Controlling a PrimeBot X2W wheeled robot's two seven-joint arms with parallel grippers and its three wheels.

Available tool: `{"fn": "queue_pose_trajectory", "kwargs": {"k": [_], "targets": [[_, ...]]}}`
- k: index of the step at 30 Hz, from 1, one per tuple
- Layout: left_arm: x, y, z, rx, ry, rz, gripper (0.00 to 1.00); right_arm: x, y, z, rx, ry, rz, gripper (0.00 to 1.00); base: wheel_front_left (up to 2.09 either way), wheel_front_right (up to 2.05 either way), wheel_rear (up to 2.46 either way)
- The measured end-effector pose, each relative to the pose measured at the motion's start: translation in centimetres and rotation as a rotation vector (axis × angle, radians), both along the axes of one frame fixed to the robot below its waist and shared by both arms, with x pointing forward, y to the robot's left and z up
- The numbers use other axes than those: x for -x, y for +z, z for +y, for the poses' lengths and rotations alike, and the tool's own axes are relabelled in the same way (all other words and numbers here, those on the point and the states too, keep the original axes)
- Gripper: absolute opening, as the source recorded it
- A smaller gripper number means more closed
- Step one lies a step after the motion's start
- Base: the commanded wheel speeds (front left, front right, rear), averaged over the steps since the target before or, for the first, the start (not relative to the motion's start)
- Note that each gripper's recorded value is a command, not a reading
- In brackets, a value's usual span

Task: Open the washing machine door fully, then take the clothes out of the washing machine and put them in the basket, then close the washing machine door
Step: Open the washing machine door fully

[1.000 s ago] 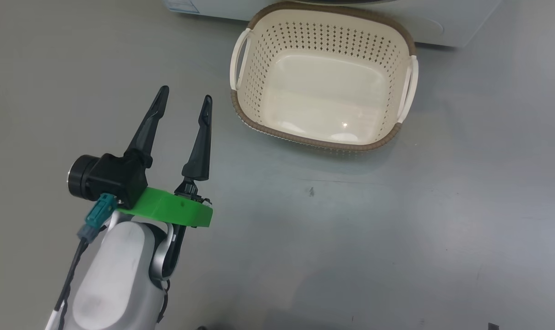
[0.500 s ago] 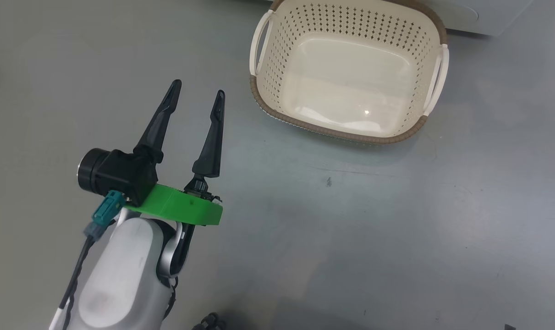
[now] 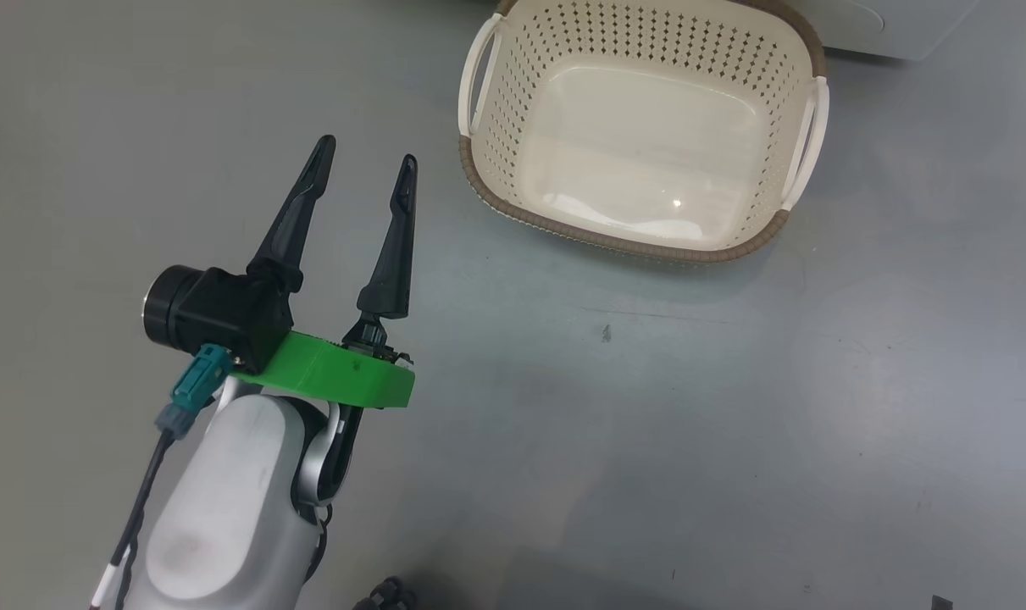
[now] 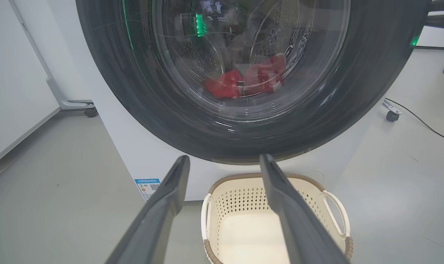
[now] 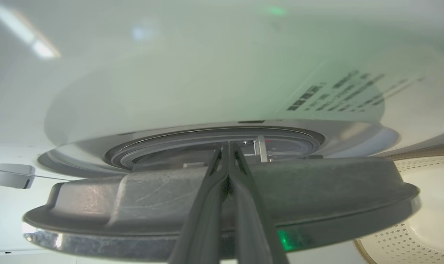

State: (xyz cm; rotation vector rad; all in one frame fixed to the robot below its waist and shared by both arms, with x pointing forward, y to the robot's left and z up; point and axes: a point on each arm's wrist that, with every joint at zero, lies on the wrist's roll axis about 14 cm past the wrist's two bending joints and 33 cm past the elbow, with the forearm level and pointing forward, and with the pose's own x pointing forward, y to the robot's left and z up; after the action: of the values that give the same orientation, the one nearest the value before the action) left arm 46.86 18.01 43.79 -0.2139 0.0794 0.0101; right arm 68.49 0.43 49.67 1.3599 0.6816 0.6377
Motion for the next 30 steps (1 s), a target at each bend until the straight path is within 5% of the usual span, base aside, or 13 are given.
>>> {"fn": "queue_pose_trajectory", "kwargs": {"k": [30], "targets": [[-0.4,1.2,-1.6,0.009,-0.034,-0.031,1.00,6.2,-0.2,0.1,-0.024,0.241,0.037,0.00,0.00,0.00,0.00]]}}
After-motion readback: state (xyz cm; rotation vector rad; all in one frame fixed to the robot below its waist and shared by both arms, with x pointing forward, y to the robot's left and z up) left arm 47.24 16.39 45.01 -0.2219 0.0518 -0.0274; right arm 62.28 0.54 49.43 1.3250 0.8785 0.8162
